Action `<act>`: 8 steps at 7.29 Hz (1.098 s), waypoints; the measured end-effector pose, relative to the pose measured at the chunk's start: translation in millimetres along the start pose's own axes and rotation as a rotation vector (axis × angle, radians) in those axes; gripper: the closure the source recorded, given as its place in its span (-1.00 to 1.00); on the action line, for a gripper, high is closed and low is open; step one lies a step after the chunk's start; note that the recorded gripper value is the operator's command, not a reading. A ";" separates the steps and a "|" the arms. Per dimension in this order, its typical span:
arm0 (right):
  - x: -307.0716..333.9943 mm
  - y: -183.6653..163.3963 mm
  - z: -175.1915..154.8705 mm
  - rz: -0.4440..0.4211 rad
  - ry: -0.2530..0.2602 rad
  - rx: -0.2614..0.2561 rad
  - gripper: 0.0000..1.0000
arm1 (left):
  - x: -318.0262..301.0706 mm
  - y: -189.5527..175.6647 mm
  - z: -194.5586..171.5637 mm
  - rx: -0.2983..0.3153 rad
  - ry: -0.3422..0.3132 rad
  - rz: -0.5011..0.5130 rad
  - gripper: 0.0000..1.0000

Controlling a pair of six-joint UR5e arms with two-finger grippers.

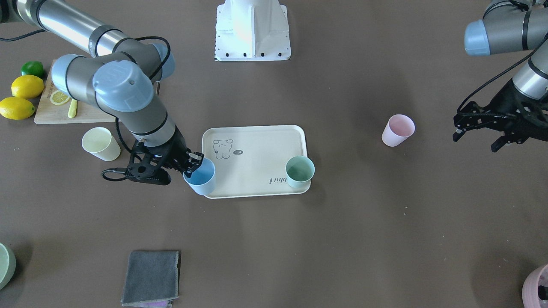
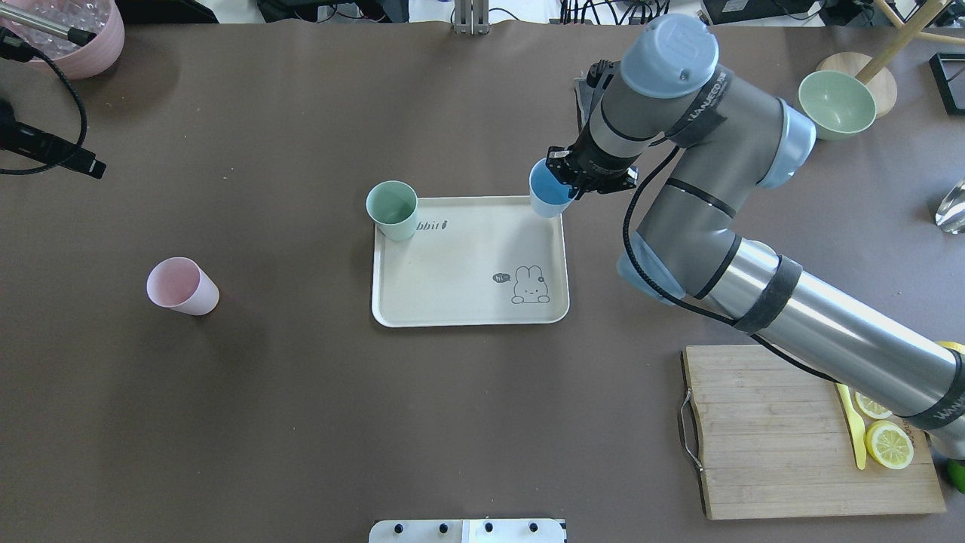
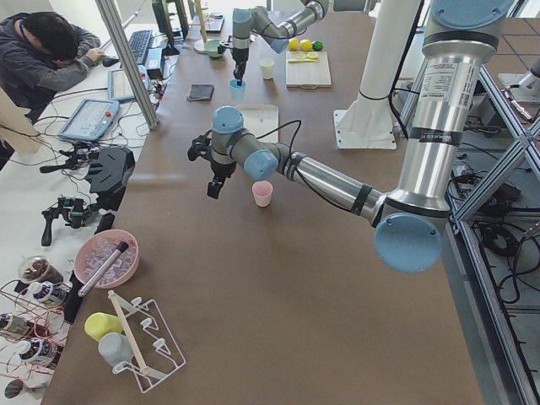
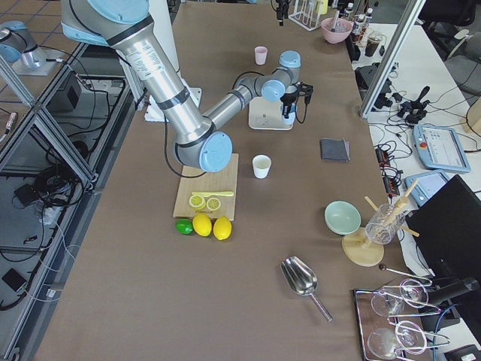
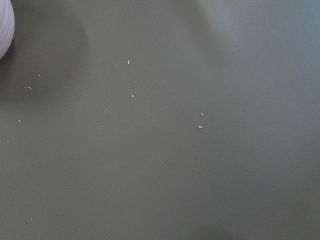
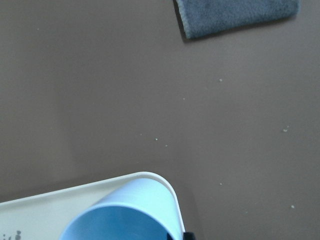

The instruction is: Place all cups on tray

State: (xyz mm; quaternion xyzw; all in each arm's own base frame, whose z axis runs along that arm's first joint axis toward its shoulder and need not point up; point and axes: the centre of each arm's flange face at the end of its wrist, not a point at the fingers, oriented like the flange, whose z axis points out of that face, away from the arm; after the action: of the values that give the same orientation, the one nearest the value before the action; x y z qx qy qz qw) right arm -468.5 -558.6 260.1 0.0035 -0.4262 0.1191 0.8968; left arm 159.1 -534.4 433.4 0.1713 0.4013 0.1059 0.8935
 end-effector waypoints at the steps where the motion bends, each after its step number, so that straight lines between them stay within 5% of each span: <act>1: -8.8 6.4 12.1 -0.001 0.011 -0.010 -0.21 | 0.4 0.6 0.0 0.002 0.001 0.000 -0.97; 2: -12.4 9.4 18.4 -0.005 0.017 -0.013 -0.99 | 0.8 0.6 -0.3 0.003 0.001 0.000 -0.97; 4: -21.8 6.6 9.9 -0.020 0.004 0.009 -1.00 | 7.1 3.7 5.4 0.001 0.010 -0.018 -0.97; 7: -14.6 -21.5 -61.5 -0.042 -0.067 0.048 -1.00 | 19.7 57.2 47.6 -0.029 0.053 -0.072 -0.95; 8: 1.8 -30.2 -91.5 -0.061 -0.067 0.046 -1.00 | 29.3 76.0 63.2 -0.034 0.059 -0.089 -0.80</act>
State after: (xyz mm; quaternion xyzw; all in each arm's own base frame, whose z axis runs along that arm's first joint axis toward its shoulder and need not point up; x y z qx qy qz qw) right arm -391.0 -577.7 206.1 0.0414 -0.4529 0.1012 0.8848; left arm 222.0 -469.0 482.3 0.1350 0.4329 0.0777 0.8879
